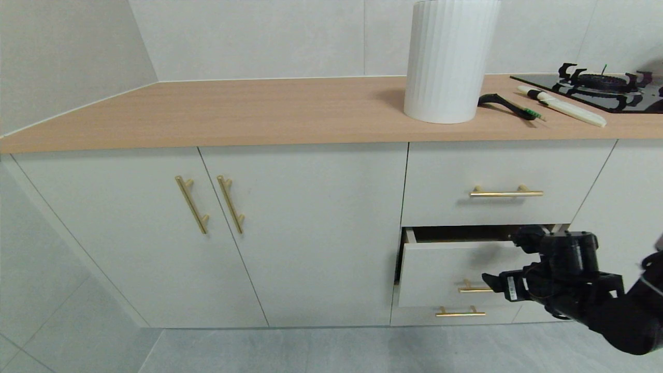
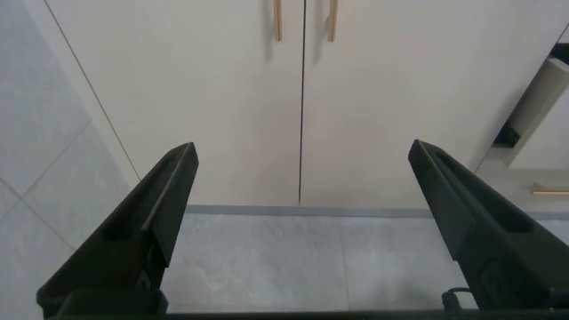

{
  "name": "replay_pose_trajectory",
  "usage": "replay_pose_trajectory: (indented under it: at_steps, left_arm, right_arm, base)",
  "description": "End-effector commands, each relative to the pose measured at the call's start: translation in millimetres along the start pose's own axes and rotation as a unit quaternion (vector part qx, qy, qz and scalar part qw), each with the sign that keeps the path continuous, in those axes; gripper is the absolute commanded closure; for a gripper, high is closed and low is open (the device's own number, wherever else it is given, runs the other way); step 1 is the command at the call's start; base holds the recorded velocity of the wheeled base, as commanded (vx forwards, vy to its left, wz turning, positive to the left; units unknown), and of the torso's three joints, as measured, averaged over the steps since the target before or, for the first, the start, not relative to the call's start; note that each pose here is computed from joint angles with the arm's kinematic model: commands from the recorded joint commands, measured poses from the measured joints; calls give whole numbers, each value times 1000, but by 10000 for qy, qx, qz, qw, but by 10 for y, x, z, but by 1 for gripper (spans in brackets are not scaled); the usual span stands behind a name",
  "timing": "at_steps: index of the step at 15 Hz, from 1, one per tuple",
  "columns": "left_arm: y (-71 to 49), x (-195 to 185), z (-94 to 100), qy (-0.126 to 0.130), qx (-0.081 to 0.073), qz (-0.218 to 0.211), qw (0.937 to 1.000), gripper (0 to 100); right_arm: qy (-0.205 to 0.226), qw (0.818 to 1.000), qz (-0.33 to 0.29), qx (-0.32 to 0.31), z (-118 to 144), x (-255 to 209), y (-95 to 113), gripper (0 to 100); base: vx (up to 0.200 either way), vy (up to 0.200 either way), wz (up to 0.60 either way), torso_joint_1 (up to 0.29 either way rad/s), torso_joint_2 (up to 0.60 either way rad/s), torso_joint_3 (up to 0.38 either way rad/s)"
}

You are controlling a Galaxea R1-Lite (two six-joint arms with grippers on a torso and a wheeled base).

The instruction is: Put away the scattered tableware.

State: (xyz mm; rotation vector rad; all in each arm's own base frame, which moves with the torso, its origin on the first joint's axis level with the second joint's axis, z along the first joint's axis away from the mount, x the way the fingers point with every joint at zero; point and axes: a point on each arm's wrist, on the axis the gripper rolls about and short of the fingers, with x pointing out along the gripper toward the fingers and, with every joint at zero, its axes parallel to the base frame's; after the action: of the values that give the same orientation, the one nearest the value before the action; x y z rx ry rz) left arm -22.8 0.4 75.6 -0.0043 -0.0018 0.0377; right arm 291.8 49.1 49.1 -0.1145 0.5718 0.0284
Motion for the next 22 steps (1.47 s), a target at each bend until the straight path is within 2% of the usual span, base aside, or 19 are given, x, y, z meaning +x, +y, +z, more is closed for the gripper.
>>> replay_pose_trajectory:
  at_steps: [1, 3, 5, 7, 10, 16, 22]
  left_arm:
    - [0, 0, 0, 1, -2, 3, 10000, 0]
    - [0, 0, 0, 1, -2, 3, 10000, 0]
    - [0, 0, 0, 1, -2, 3, 10000, 0]
    - [0, 0, 0, 1, -2, 3, 10000, 0]
    - [0, 0, 0, 1, -2, 3, 10000, 0]
    - [0, 0, 0, 1, -2, 3, 10000, 0]
    - [0, 0, 0, 1, -2, 3, 10000, 0]
  right_arm:
    - [-664, 9968, 435, -70, 528, -1000, 27, 0]
    - [-772, 9952, 608, -35, 600, -1120, 110, 0]
    - [-558, 9967, 592, -4, 559, -984, 139, 0]
    - [-522, 9972, 530, 123, 525, -786, 178, 0]
    - [-471, 9983, 136, 299, 424, -427, 150, 0]
    - [-954, 9936, -69, 603, 364, -46, 99, 0]
    - [-1280, 9889, -391, 648, 214, 287, 162, 0]
  base:
    - [0, 0, 0, 0, 0, 0]
    - [0, 0, 0, 0, 0, 0]
    - [0, 0, 0, 0, 0, 0]
    - [0, 0, 0, 0, 0, 0]
    - [0, 0, 0, 0, 0, 0]
    - [0, 0, 0, 0, 0, 0]
    - [0, 0, 0, 0, 0, 0]
